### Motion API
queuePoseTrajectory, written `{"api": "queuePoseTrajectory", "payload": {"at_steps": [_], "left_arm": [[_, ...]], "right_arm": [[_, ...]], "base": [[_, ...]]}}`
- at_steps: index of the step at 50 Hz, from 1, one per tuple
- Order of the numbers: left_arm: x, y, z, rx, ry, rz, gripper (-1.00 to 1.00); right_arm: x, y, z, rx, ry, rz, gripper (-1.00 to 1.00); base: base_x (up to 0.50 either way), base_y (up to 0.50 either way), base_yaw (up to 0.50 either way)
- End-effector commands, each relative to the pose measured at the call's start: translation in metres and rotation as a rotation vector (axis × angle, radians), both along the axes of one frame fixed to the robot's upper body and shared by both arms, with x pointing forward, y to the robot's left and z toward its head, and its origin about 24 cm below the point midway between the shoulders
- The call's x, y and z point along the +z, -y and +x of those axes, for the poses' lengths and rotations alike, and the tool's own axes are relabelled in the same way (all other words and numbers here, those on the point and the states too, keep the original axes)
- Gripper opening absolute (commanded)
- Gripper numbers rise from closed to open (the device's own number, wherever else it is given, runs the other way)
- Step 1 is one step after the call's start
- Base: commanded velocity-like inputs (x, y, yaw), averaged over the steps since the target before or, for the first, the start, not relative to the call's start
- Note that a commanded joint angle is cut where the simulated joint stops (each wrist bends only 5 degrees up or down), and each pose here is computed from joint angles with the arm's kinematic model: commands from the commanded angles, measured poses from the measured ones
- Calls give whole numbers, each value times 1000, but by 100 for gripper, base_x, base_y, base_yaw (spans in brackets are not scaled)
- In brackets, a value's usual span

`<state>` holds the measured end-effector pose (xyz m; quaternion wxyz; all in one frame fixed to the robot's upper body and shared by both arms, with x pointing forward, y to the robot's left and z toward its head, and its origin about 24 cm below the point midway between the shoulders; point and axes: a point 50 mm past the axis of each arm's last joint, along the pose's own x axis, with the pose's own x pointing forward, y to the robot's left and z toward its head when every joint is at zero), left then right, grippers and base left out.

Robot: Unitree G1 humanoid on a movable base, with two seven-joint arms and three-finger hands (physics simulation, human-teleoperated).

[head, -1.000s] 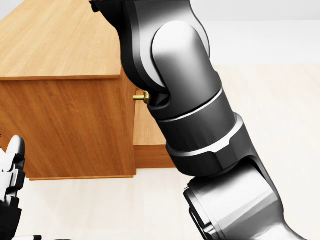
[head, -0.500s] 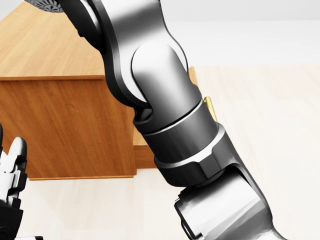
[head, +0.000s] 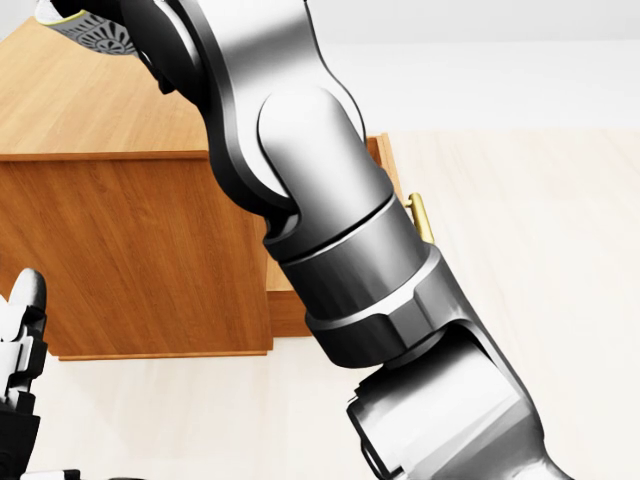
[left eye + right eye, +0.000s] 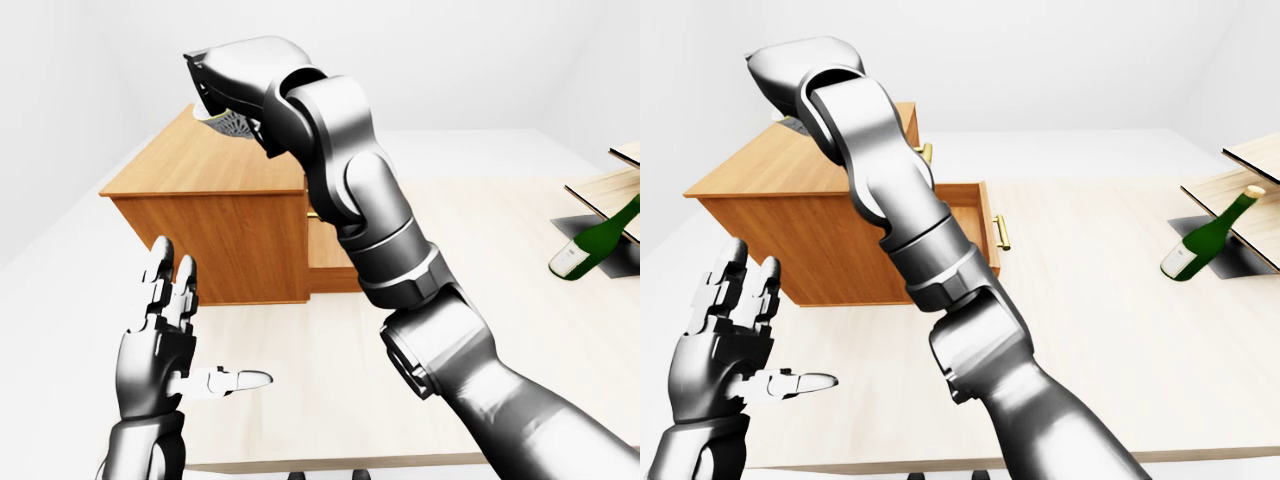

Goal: Put the bowl on top of the cabinet.

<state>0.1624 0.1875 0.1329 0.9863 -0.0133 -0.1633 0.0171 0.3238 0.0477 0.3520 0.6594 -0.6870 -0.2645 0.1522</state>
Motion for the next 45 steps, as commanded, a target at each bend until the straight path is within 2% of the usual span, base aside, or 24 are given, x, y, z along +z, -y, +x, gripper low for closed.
{"api": "queuePoseTrajectory", "payload": {"at_steps": [1, 5, 8, 28, 45], "left_arm": [[0, 0, 0, 0, -1, 0, 100], [2, 0, 0, 1, 9, 2, 100], [-11, 0, 2, -5, -46, -11, 100], [-14, 1, 4, -6, -48, -12, 100], [-13, 1, 3, -8, -48, -11, 100]], "right_arm": [[-4, -3, 2, 34, -48, 18, -100], [-2, -3, 5, 50, -80, 29, -100], [1, -4, 7, 66, -97, 39, -100], [-7, -11, 31, 74, -329, 16, -100], [-8, -18, 26, 117, -343, 28, -100]], "base": [[0, 0, 0], [0, 0, 0], [0, 0, 0], [0, 0, 0], [0, 0, 0]]}}
